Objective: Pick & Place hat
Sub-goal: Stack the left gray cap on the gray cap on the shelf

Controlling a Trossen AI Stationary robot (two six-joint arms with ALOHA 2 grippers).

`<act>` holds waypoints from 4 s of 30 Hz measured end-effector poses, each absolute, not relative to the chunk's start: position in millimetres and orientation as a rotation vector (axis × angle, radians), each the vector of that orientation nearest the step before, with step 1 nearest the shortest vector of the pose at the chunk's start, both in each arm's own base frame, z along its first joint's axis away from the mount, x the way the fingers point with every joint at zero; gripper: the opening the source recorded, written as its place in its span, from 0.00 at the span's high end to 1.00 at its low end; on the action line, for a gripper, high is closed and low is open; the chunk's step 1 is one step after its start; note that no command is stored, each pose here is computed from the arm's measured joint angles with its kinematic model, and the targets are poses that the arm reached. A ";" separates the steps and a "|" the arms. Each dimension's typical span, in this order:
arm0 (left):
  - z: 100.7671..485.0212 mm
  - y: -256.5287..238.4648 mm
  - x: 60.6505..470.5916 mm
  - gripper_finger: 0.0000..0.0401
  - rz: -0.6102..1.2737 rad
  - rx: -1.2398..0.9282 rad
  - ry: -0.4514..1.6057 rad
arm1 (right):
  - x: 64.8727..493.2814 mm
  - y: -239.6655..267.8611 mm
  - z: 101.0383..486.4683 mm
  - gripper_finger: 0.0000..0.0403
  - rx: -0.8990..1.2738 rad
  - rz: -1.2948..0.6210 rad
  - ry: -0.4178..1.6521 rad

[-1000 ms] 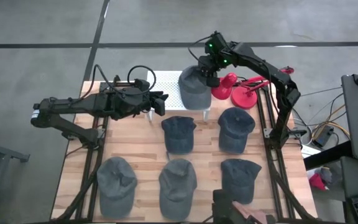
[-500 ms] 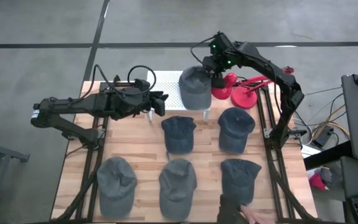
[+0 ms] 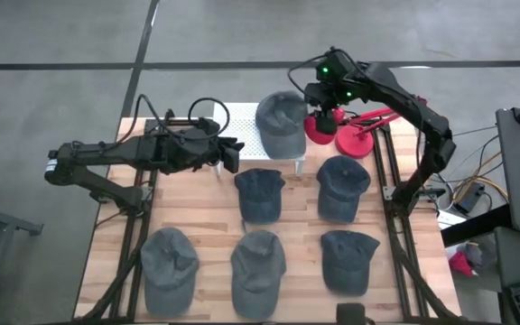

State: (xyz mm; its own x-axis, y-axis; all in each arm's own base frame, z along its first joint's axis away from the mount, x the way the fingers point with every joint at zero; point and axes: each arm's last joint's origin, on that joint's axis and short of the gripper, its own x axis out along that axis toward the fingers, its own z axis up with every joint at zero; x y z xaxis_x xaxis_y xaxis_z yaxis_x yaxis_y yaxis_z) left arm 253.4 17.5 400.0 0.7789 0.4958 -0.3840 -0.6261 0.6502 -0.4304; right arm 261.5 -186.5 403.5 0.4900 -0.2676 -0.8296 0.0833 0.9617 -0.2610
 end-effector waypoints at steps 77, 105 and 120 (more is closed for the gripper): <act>298.4 -88.9 188.5 0.64 0.494 -0.424 1.028 | 241.5 -0.9 368.1 0.67 0.005 0.412 0.464; 247.3 -82.2 153.2 0.61 0.705 -0.608 1.523 | 188.1 -2.9 352.1 0.69 0.046 0.363 0.255; 222.4 -81.7 147.8 0.30 0.640 -0.581 1.616 | 188.0 -2.9 352.1 0.71 0.047 0.364 0.255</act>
State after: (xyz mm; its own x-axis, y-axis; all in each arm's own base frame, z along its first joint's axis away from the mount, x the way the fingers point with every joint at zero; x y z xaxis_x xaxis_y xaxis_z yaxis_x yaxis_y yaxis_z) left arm 147.8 -81.7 222.4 -0.1326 -0.0146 -0.9911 -0.6894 0.7198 0.0816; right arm 188.0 -2.9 352.1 0.9030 0.3575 -0.2384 -0.3457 0.9339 0.0912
